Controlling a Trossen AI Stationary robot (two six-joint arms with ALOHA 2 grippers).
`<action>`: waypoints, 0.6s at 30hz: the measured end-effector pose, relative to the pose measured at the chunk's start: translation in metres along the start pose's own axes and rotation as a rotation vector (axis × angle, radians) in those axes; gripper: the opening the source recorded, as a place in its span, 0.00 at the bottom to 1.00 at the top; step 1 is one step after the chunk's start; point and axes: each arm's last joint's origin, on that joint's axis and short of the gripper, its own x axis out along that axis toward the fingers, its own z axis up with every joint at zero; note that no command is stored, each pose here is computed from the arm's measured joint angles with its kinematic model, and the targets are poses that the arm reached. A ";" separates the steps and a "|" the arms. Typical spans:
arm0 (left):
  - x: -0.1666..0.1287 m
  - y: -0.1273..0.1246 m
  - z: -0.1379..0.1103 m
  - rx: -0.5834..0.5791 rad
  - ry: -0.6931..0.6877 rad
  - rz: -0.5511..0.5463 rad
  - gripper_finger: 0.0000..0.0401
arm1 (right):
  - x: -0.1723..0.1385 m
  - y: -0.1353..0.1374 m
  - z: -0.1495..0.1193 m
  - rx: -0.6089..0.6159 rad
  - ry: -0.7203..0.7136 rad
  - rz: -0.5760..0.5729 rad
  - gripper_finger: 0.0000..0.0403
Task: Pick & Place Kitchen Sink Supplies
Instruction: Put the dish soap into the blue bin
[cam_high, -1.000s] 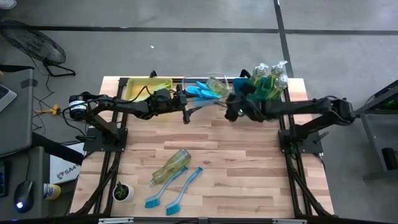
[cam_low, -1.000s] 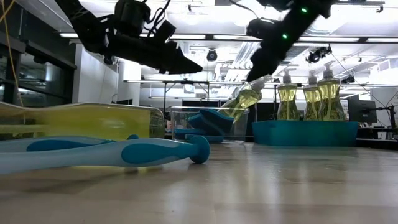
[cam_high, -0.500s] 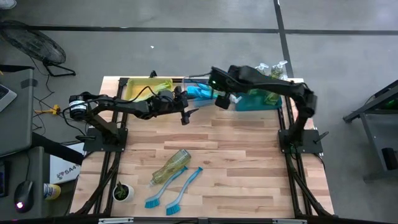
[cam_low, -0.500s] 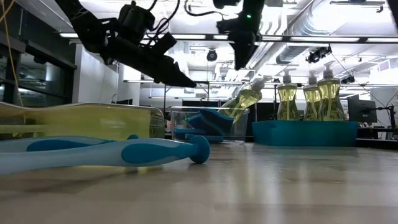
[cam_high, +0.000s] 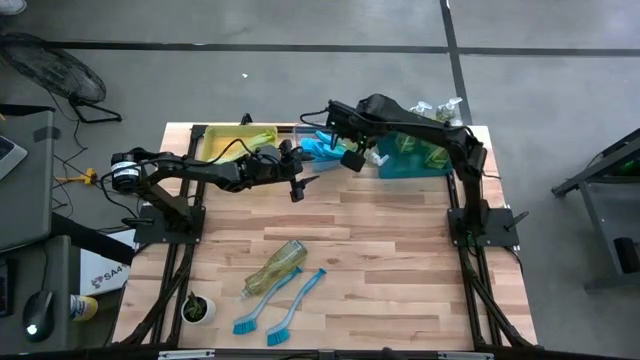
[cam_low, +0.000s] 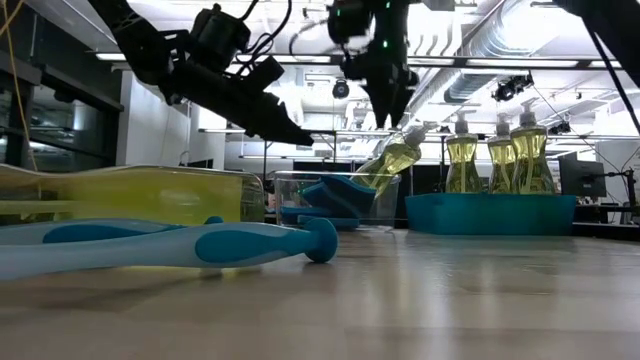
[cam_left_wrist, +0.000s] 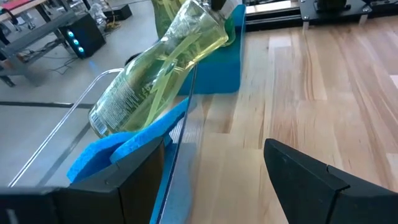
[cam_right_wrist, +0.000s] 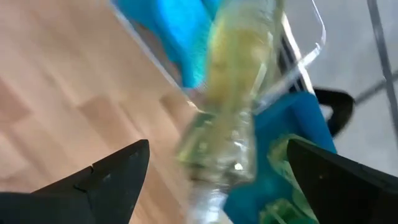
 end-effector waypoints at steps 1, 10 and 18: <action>0.000 0.000 0.000 0.000 -0.001 0.000 0.67 | 0.005 -0.003 0.001 0.001 0.017 -0.014 0.93; 0.000 0.000 -0.001 -0.007 0.008 -0.003 0.67 | 0.034 -0.018 0.011 0.037 0.080 0.016 0.93; 0.000 0.000 -0.001 -0.007 0.007 -0.004 0.67 | 0.044 -0.015 0.010 0.038 0.151 0.074 0.93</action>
